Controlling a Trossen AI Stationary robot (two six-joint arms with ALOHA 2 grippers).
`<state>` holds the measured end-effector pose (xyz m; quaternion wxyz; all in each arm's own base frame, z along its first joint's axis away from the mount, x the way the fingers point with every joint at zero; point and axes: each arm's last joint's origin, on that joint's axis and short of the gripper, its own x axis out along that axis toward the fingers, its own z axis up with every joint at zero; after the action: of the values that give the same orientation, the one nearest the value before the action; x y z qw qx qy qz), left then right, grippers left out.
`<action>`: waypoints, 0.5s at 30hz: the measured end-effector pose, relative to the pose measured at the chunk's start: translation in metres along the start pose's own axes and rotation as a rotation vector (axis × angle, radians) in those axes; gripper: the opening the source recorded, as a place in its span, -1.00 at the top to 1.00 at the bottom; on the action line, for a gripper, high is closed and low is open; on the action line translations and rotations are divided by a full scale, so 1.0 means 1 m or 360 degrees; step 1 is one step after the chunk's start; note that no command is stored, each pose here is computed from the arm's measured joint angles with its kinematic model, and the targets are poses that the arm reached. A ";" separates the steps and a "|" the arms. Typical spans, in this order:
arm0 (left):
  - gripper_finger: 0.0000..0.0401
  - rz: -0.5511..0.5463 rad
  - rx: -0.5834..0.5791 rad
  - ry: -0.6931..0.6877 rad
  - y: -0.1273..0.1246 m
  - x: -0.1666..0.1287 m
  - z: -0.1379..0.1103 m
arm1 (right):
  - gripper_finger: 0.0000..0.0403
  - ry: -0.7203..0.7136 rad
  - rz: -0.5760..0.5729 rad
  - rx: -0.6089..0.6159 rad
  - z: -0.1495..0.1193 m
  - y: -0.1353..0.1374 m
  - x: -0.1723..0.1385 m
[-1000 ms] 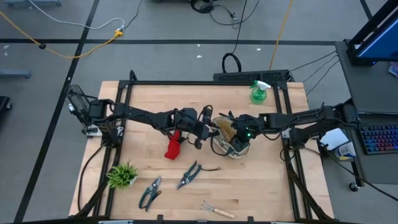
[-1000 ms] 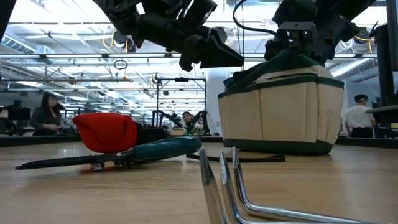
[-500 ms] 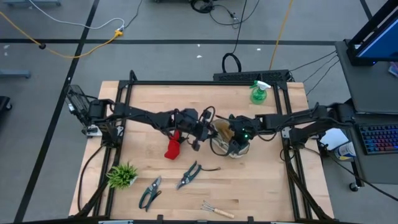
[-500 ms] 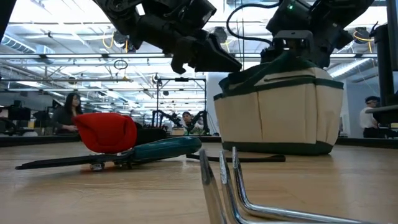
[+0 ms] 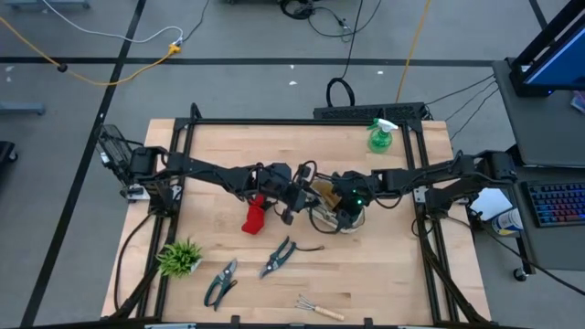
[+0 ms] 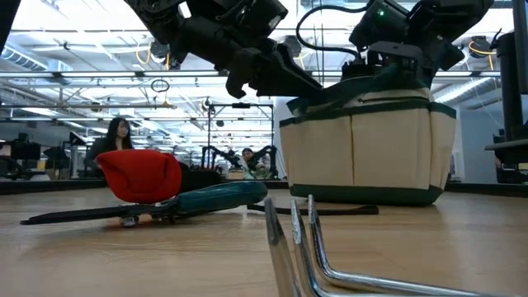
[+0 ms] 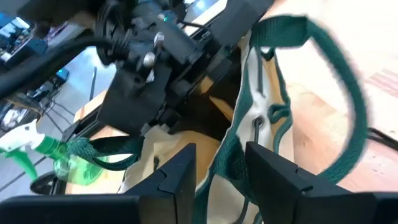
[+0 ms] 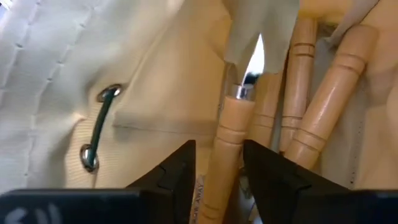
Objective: Pick & Place Garden tools in Gardening bag
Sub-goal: Put the brow trowel into the gardening bag, then put the brown hand rake into the gardening bag
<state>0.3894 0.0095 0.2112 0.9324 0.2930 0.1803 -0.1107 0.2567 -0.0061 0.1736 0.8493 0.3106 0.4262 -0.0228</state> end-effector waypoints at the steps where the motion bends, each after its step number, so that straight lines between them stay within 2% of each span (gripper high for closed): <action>1: 0.28 0.0005 -0.0001 0.0005 0.000 0.000 0.000 | 0.31 -0.0003 0.0001 -0.0008 0.000 0.000 0.000; 7: 0.28 -0.0024 -0.0018 0.0045 -0.002 0.000 -0.002 | 0.18 -0.0101 0.0054 -0.0077 0.006 0.004 0.000; 15: 0.28 -0.0081 -0.0071 0.0134 -0.006 -0.001 -0.007 | 0.20 -0.0271 0.0138 -0.0192 0.016 0.008 -0.002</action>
<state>0.3851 0.0092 0.2029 0.9272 0.2718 0.2291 -0.1179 0.2696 -0.0088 0.1868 0.8999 0.2740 0.3391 0.0134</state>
